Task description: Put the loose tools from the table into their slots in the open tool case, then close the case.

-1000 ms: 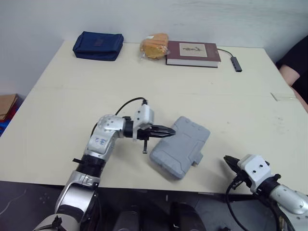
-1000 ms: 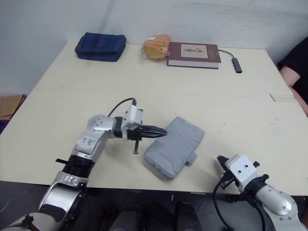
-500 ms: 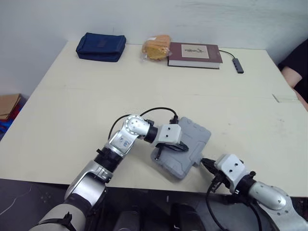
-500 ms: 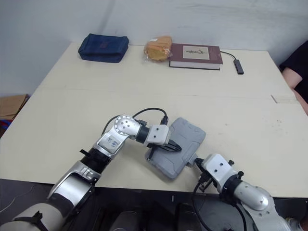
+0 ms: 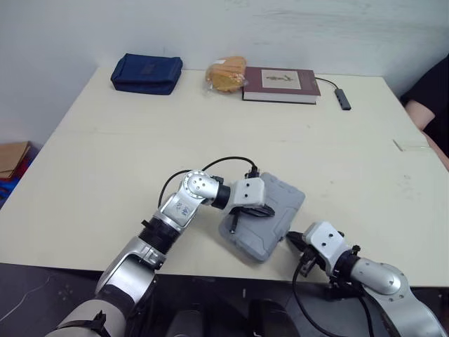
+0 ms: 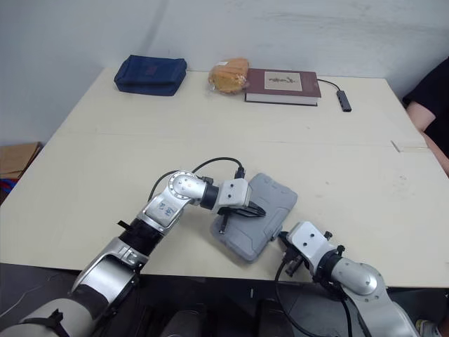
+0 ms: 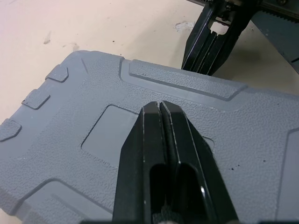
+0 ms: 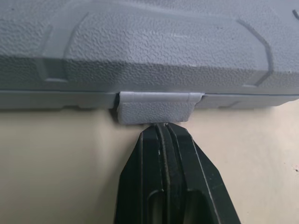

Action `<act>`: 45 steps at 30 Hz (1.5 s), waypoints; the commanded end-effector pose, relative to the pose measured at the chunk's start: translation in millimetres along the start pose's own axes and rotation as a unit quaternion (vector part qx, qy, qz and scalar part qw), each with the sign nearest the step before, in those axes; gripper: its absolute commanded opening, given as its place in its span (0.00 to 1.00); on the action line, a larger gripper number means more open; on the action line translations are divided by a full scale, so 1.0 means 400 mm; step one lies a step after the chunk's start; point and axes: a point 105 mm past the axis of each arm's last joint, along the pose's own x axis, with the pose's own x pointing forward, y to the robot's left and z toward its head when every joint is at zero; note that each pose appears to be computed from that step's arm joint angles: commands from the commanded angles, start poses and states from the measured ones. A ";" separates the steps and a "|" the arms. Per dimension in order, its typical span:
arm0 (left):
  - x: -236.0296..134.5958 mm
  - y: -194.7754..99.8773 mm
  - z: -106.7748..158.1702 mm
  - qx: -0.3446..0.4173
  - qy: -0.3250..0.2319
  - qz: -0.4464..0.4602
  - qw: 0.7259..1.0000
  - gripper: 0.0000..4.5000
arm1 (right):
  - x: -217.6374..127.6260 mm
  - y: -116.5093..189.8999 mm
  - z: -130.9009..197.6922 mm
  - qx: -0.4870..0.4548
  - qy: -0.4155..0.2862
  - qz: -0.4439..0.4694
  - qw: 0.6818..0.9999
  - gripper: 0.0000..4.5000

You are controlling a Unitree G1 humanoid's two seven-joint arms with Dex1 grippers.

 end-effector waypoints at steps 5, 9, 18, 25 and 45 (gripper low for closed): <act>0.042 -0.085 -0.105 -0.061 0.066 -0.051 0.995 0.00 | -0.015 -0.002 0.023 -0.010 -0.014 0.009 1.000 0.00; 0.047 -0.097 -0.108 -0.062 0.068 -0.054 0.994 0.00 | -0.013 0.011 0.017 -0.012 0.001 0.026 1.000 0.00; 0.040 -0.107 -0.128 -0.066 0.082 -0.057 0.993 0.00 | 0.003 0.010 0.035 -0.011 -0.015 0.029 0.999 0.00; 0.041 -0.106 -0.137 -0.069 0.090 -0.057 0.992 0.00 | 0.053 0.003 0.034 -0.004 -0.022 0.038 0.999 0.00; -0.056 -0.017 -0.042 -0.034 -0.080 0.018 0.996 0.00 | -0.018 -0.032 0.080 -0.045 -0.120 0.076 0.989 0.00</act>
